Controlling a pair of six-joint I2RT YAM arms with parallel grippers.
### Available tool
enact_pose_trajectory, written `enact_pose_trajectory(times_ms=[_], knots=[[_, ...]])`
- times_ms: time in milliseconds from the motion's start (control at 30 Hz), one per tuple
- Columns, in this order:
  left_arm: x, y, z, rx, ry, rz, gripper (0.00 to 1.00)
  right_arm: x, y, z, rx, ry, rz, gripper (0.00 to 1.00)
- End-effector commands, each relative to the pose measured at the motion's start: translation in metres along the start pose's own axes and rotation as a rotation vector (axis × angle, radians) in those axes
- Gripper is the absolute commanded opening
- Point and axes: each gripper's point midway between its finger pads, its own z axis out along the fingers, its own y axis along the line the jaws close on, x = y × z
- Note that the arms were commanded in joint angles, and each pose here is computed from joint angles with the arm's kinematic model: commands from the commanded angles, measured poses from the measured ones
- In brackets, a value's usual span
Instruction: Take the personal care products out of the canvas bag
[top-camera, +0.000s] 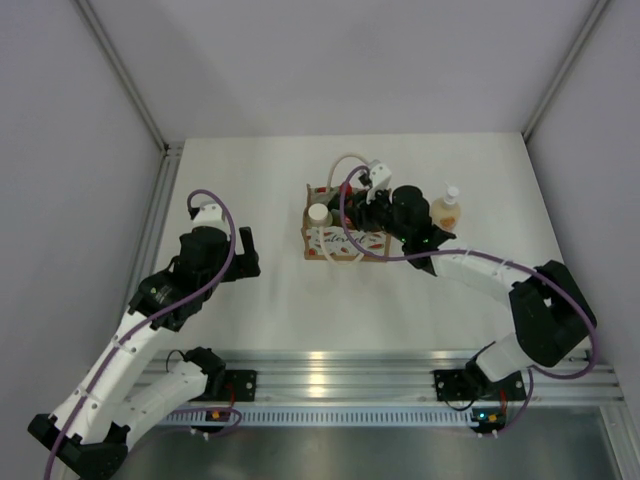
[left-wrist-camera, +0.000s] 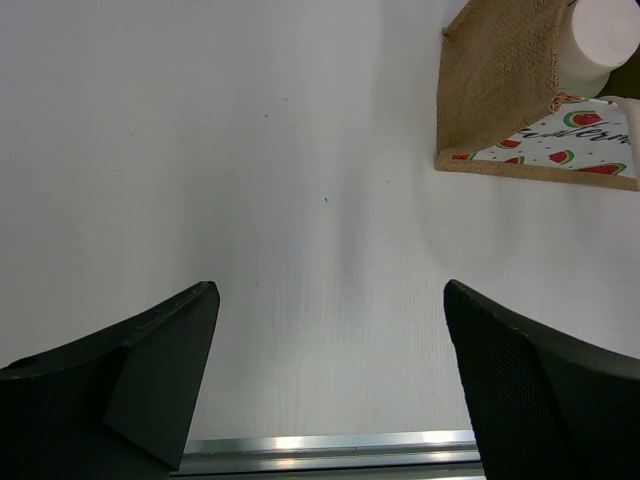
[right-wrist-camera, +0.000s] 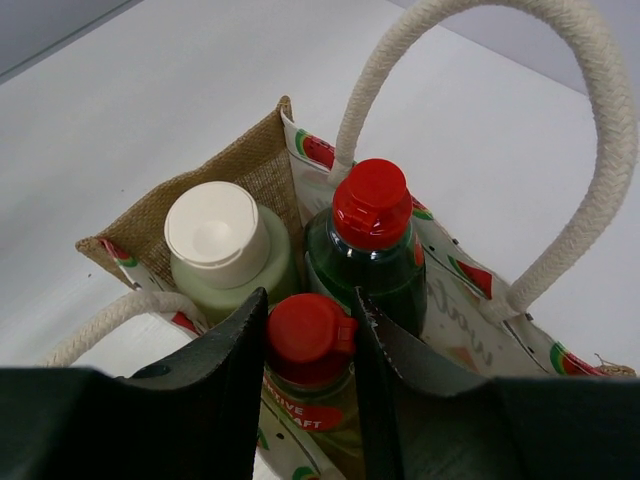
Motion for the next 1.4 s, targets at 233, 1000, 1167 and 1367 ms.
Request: enact_pose_trajectory(times_ms=[233,1000,1167,1367], knots=[[-0.003,-0.003,0.000,0.014,-0.013,-0.009,0.98,-0.098,0.015,-0.021,-0.039,-0.277,-0.073,0.00],[-0.003,-0.003,0.001,0.008,-0.011,-0.008,0.98,-0.199,0.013,-0.070,0.008,-0.380,-0.089,0.00],[-0.002,-0.004,0.003,0.011,0.000,-0.006,0.98,-0.225,0.010,-0.086,0.033,-0.406,-0.081,0.00],[-0.003,-0.004,0.002,0.010,-0.008,-0.008,0.98,-0.246,-0.004,-0.115,0.128,-0.414,-0.061,0.00]])
